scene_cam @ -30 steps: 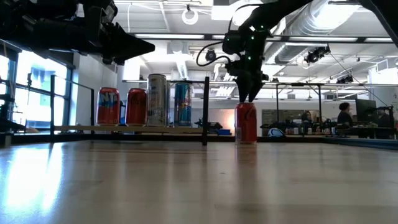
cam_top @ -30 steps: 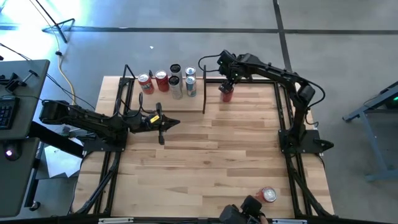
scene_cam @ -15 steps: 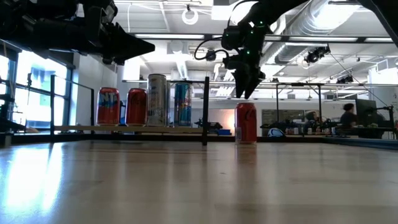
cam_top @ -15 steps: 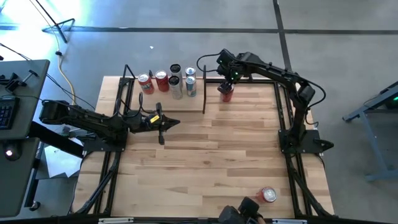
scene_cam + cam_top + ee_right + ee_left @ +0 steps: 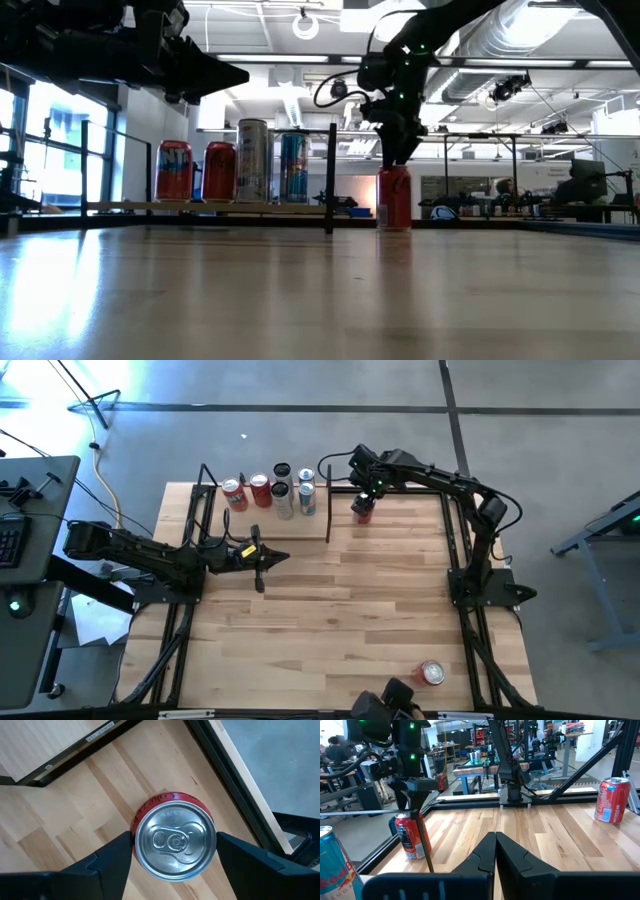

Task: Place canned beverage on shelf
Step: Put the red-black soda can on the shelf aligned with the other red-black soda can

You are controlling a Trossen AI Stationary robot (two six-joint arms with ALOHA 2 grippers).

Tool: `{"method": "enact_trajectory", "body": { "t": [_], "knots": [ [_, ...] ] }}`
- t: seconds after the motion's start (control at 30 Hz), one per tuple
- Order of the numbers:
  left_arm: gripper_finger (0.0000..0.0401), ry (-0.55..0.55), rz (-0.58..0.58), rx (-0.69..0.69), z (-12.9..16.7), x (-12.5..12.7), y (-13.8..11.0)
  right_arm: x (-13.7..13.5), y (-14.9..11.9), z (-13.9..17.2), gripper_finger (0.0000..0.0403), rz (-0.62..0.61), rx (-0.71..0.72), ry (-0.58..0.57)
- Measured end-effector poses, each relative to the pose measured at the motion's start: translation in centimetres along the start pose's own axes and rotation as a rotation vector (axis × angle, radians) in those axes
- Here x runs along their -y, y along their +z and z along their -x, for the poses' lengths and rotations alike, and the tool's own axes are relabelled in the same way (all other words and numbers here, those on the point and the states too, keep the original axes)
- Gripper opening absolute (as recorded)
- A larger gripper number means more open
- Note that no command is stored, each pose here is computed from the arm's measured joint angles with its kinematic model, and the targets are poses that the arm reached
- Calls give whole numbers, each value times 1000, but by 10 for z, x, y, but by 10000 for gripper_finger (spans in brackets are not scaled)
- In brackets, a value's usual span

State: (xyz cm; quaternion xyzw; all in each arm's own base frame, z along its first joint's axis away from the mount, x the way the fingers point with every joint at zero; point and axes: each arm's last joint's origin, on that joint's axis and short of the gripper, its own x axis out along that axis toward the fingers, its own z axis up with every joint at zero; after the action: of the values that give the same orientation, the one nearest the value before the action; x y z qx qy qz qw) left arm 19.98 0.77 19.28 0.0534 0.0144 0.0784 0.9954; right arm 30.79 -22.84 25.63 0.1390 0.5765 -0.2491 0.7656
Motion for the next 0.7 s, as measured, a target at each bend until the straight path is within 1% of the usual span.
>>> {"method": "enact_trajectory", "body": {
  "t": [0.13,0.33,0.53,0.7],
  "knots": [
    [3,0,0,0,0,0,0,0,0,0,268,-1,4,5],
    [3,0,0,0,0,0,0,-1,1,-5,259,-58,-7,21],
    [3,0,0,0,0,0,0,-1,1,-11,232,-152,-34,31],
    [3,0,0,0,0,0,0,-3,-4,2,230,-263,-46,48]
  ]
}}
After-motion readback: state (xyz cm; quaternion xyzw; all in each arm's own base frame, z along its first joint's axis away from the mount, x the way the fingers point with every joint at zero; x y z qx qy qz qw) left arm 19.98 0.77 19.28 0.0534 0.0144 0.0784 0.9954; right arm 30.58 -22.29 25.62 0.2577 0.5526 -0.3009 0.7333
